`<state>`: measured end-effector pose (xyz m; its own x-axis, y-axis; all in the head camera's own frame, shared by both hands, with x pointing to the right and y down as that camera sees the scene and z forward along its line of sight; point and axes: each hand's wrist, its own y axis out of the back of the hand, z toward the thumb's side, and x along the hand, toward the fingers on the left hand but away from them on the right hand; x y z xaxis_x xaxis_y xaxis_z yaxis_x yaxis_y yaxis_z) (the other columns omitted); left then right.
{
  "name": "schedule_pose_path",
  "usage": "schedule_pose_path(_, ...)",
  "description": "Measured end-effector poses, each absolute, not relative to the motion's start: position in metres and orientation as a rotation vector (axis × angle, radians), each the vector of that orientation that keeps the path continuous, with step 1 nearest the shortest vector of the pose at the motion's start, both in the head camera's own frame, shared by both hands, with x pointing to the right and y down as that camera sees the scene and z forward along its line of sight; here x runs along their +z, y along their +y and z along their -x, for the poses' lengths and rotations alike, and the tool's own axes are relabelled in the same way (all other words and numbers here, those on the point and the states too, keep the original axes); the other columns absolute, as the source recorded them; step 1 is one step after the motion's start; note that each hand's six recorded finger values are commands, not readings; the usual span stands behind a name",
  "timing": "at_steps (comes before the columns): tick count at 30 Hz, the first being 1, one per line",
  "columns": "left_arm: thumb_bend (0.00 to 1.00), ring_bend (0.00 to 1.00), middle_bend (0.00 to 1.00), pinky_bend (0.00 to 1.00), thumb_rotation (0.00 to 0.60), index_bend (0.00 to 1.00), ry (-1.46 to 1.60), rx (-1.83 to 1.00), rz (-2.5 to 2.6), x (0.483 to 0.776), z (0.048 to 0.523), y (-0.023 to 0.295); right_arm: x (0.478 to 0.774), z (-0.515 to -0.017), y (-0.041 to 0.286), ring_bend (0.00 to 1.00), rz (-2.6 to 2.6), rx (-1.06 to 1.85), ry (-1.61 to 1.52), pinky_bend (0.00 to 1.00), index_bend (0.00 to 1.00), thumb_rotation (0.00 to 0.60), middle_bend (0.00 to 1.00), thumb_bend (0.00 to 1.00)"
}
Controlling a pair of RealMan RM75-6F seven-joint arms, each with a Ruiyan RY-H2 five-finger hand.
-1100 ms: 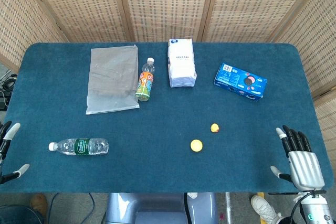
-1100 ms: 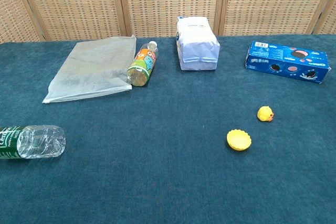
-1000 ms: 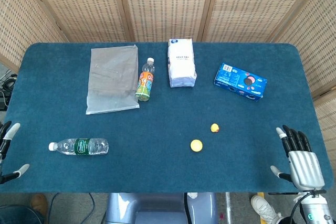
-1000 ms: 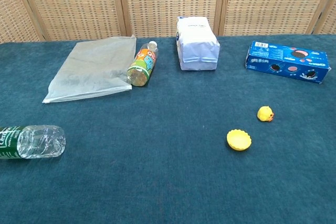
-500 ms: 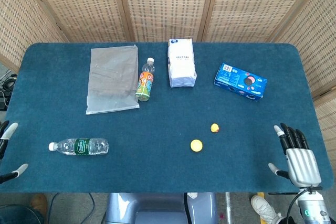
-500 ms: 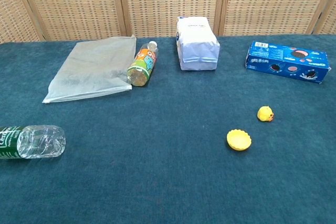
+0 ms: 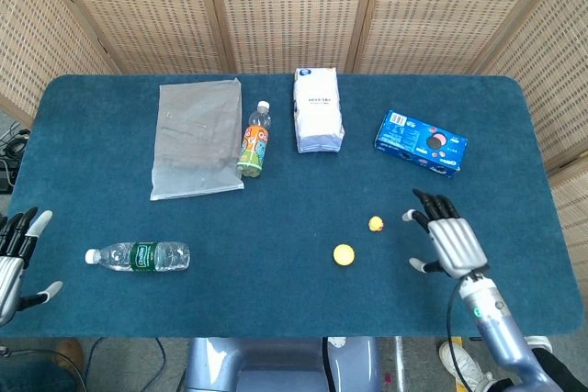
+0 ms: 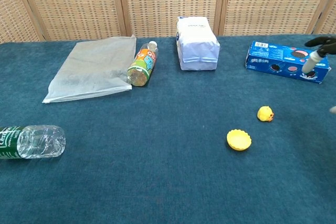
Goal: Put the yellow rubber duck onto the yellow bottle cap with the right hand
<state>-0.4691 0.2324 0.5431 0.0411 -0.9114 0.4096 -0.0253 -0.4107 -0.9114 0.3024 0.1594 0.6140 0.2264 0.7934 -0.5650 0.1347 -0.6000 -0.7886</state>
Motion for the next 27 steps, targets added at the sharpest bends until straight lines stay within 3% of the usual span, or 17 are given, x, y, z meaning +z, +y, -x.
schedule_pose_path(12, 0.00, 0.00, 0.00, 0.00, 0.600, 0.00, 0.962, -1.532, 1.555, 0.562, 0.472, 0.224, 0.680, -0.232, 0.111, 0.00, 1.927, 1.459, -0.713, 0.00, 0.41, 0.600, 0.00, 0.10)
schedule_pose_path(20, 0.00, 0.00, 0.00, 0.00, 0.600, 0.00, 0.967, -1.549, 1.554, 0.565, 0.475, 0.222, 0.713, -0.230, 0.107, 0.00, 1.874, 1.572, -0.668, 0.00, 0.41, 0.600, 0.00, 0.15)
schedule_pose_path(27, 0.00, 0.00, 0.00, 0.00, 0.600, 0.00, 0.962, -1.548, 1.560, 0.566, 0.475, 0.222, 0.723, -0.237, 0.115, 0.00, 1.853, 1.621, -0.614, 0.00, 0.42, 0.600, 0.00, 0.18)
